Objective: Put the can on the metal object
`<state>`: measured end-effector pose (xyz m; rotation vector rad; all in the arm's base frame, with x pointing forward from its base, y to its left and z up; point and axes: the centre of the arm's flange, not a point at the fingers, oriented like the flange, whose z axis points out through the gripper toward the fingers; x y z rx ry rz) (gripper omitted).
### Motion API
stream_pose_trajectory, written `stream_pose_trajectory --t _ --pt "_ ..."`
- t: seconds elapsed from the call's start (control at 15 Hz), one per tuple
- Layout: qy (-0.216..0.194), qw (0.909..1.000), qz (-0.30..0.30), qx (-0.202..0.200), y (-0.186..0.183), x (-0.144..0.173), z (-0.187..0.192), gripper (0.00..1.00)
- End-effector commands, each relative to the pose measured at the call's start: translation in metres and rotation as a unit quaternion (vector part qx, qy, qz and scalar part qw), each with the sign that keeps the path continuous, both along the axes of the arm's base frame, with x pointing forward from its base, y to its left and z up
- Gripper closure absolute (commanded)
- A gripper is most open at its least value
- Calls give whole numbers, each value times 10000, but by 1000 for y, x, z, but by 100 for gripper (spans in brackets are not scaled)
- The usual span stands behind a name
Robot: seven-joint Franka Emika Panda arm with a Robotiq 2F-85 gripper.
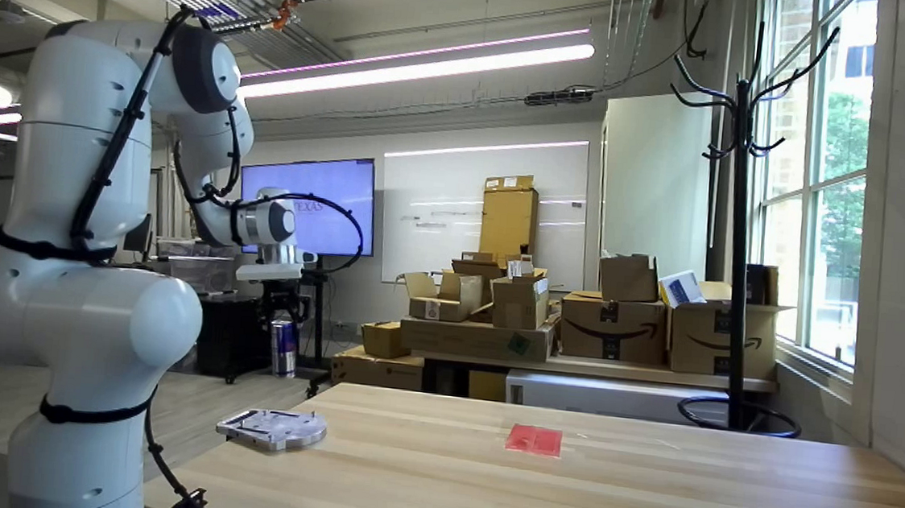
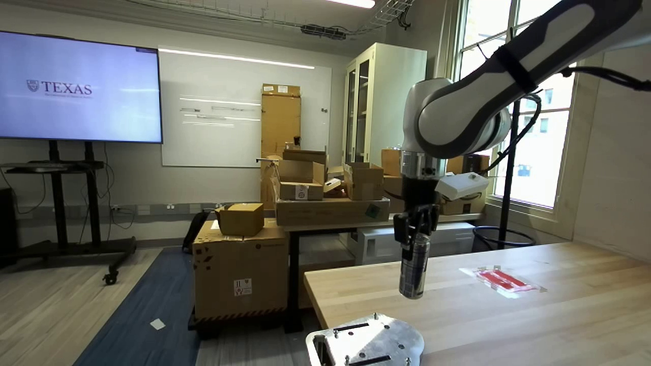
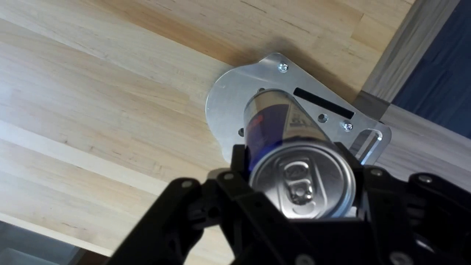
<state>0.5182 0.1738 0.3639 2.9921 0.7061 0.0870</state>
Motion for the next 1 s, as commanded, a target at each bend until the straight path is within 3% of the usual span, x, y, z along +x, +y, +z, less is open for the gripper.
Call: stream_pose_trajectory --t 0.0,0.4,0.93 --pt "-61 9992 379 -62 22 6 -1 67" --pt "-93 9980 617 -140 42 19 -22 67" --pt "-20 9981 611 -41 38 50 -54 67"
